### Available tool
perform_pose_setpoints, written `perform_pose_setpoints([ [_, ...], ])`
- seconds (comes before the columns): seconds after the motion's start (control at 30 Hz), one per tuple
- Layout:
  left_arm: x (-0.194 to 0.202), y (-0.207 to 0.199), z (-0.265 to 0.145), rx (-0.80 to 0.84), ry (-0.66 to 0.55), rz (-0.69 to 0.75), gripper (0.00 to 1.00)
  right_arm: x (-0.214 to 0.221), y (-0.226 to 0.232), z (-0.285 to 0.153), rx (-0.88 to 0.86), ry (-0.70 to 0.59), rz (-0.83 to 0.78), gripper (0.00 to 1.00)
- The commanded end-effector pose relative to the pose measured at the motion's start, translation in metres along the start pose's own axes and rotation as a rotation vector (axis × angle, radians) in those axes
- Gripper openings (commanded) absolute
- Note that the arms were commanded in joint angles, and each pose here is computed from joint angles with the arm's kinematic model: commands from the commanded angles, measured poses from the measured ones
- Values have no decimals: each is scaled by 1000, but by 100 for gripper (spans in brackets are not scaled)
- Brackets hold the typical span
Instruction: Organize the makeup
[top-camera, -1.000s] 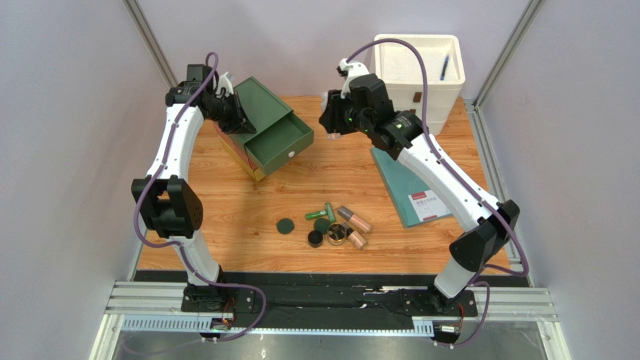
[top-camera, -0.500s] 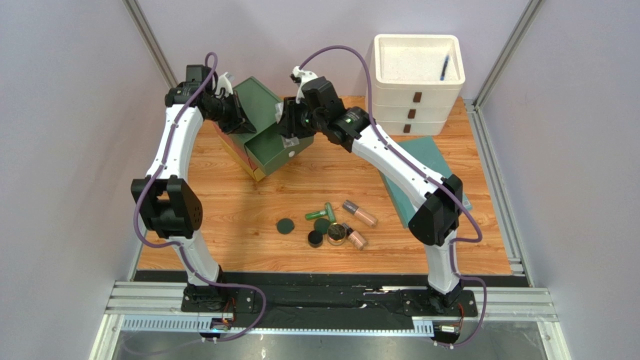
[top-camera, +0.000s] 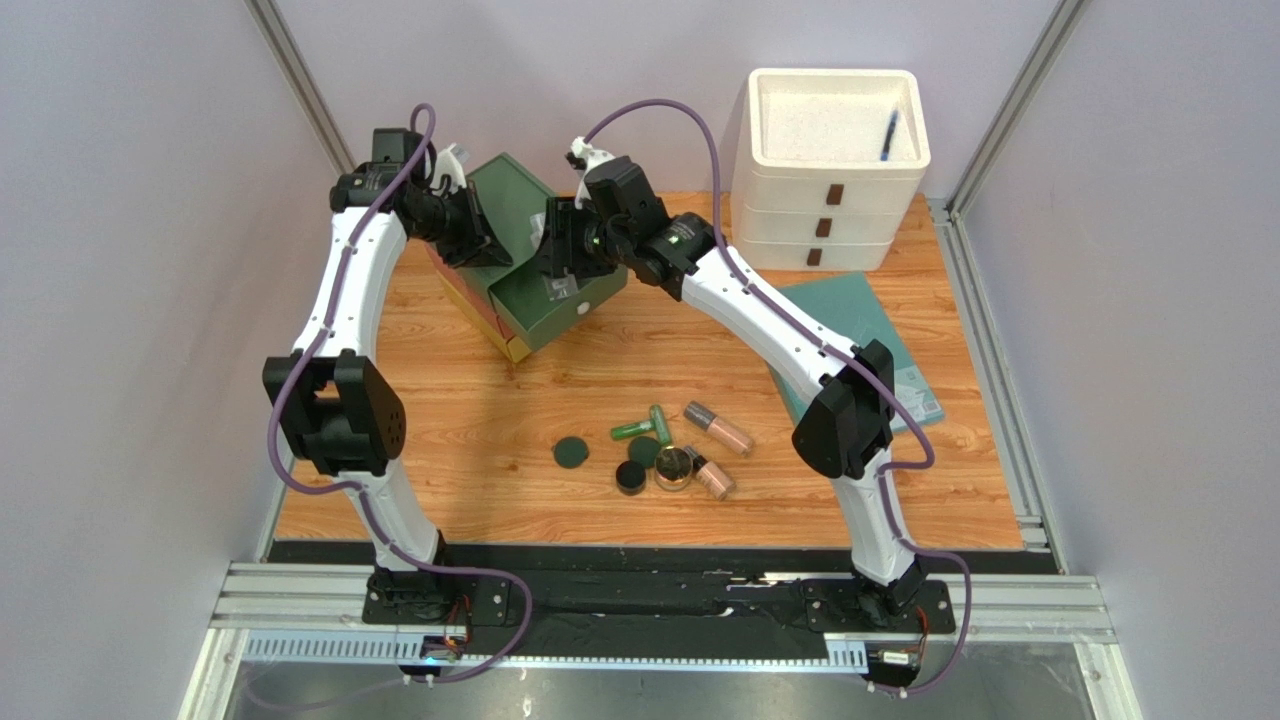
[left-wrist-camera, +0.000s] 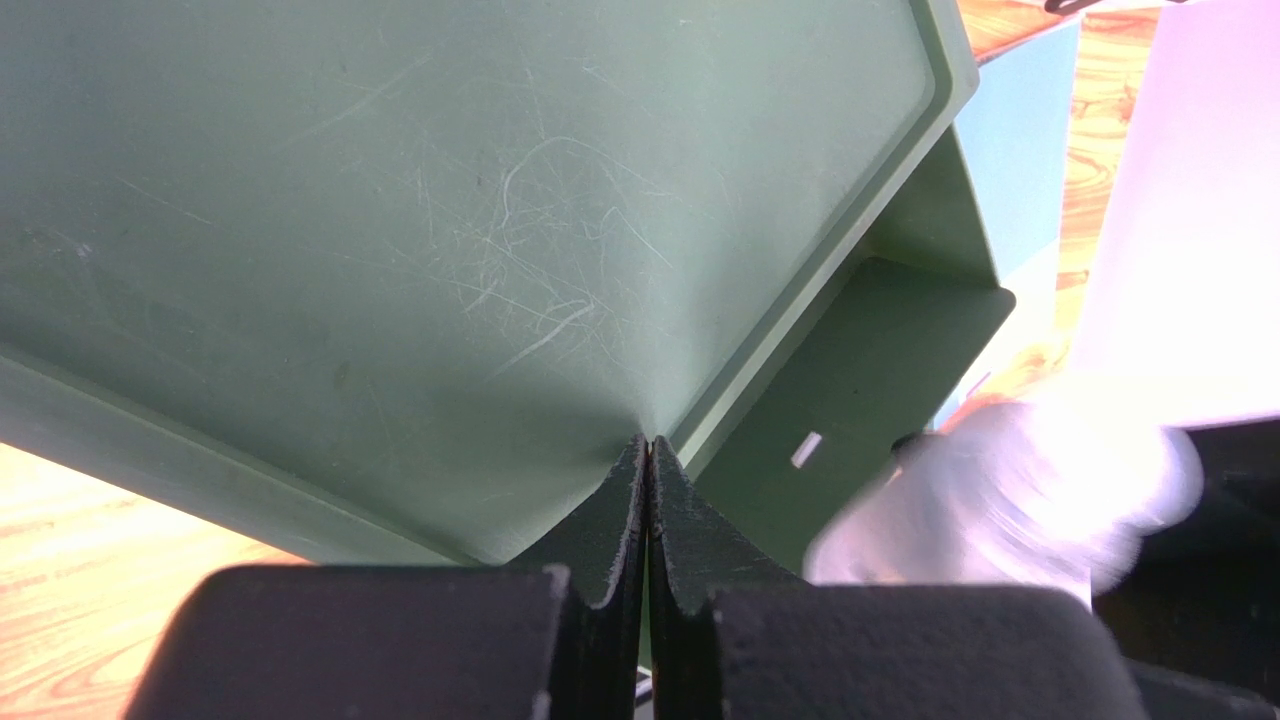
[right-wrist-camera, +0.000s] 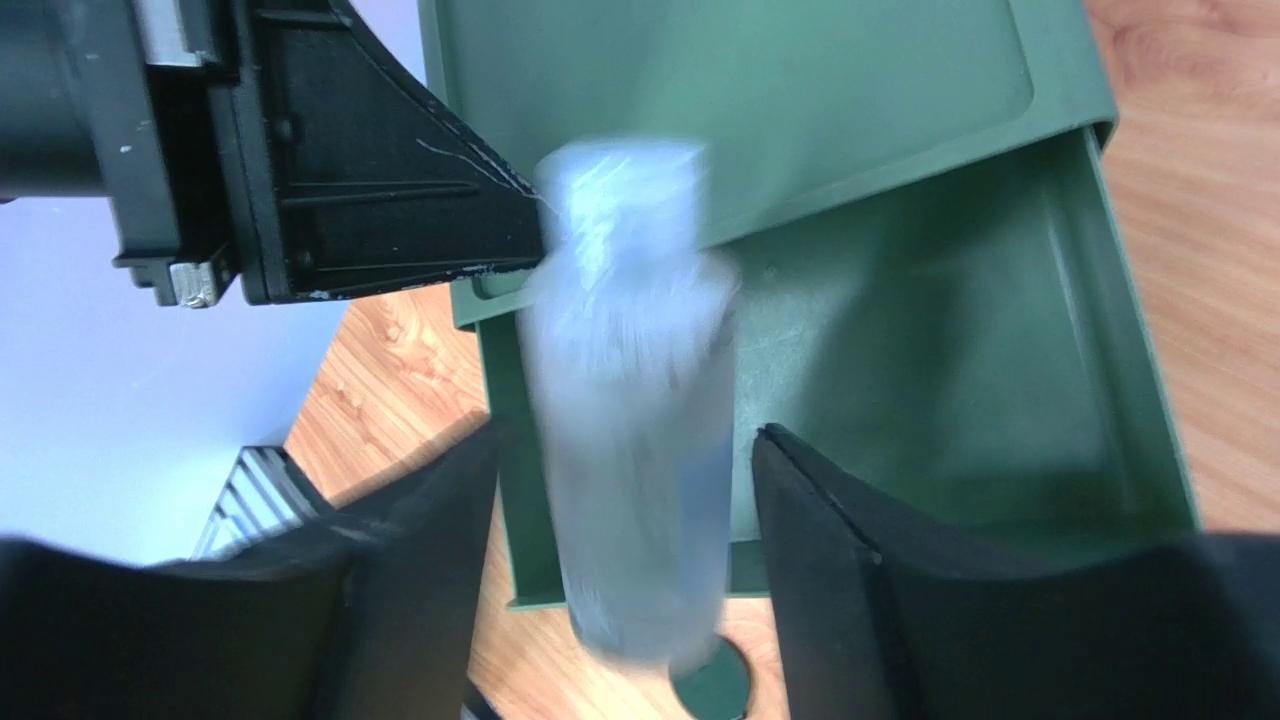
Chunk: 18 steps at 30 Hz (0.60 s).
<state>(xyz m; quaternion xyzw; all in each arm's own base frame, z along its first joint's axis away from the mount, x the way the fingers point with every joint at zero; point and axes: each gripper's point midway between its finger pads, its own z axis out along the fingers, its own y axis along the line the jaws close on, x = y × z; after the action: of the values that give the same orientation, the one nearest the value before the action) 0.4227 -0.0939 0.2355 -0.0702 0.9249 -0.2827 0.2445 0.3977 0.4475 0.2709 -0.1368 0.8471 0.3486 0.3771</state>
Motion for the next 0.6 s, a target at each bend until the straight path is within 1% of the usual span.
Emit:
perform_pose_setpoints([
  [0.0, 18, 35, 9, -130, 94, -23, 0, -26, 22, -11, -54, -84, -11, 69],
  [0.03, 17, 35, 9, -130, 92, -22, 0, -31, 22, -17, -48, -101, -18, 72],
  [0.07, 17, 35, 8, -132, 93, -21, 0, -35, 21, -19, -37, -115, -22, 79],
  [0.17, 16, 35, 8, -132, 94, -18, 0, -46, 20, -30, -11, -157, -51, 86],
  [0.27, 15, 36, 8, -135, 92, -19, 0, -57, 18, -43, 11, -189, -76, 86],
  [0.4, 14, 35, 7, -133, 90, -18, 0, -51, 6, -63, 81, -170, -126, 86],
  [0.57, 14, 35, 6, -137, 91, -17, 0, -9, -25, -88, 168, -72, -185, 86],
])
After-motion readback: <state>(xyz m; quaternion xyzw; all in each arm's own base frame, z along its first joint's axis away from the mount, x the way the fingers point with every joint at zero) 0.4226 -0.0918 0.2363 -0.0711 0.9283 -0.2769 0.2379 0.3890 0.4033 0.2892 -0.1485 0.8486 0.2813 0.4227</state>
